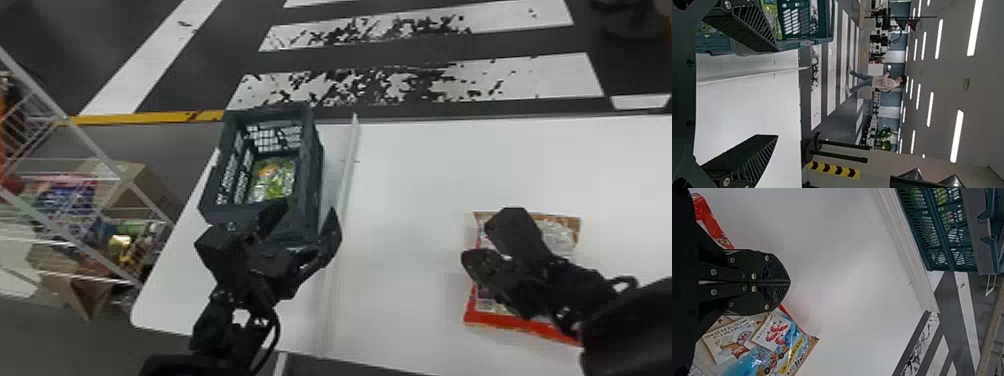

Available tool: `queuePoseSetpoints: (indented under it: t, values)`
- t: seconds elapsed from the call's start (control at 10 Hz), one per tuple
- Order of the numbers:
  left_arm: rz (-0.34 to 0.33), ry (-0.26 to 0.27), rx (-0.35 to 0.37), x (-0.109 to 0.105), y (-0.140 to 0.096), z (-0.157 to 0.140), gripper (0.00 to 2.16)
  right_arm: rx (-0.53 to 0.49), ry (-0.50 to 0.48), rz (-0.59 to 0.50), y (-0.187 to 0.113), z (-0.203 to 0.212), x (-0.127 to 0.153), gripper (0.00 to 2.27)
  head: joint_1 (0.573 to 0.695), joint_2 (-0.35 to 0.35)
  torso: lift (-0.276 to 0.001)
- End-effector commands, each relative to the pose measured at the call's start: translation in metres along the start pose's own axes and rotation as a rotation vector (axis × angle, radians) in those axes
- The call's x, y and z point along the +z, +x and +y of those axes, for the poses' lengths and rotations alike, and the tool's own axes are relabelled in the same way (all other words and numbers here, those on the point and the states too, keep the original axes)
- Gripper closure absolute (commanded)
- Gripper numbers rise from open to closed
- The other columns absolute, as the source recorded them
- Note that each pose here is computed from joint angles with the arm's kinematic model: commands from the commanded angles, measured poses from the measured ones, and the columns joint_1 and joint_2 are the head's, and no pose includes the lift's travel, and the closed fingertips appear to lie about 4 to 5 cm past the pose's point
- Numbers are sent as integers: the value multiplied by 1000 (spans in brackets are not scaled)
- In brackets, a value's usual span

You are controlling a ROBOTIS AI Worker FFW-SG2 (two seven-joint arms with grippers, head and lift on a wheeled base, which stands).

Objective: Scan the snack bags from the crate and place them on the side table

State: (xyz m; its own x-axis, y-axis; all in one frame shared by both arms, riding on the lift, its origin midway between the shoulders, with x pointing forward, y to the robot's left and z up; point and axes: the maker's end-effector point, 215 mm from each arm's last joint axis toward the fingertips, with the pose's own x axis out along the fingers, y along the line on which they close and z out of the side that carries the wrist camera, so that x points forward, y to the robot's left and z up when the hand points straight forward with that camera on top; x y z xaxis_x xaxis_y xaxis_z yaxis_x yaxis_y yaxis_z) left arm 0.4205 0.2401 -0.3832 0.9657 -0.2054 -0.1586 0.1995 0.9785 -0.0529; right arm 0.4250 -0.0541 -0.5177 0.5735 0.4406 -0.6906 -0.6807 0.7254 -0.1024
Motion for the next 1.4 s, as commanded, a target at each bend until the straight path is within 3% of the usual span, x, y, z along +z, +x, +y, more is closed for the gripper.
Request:
queuePoseSetpoints:
  t: [0.0, 1.3]
  values:
    - [-1, -1, -1, 0, 0, 0, 90, -9, -3, 9, -3, -8, -7, 2243, 695, 249, -94]
    - [1, -6, -15, 0, -1, -9, 90, -39, -2, 43, -45, -52, -53, 2243, 695, 137, -94]
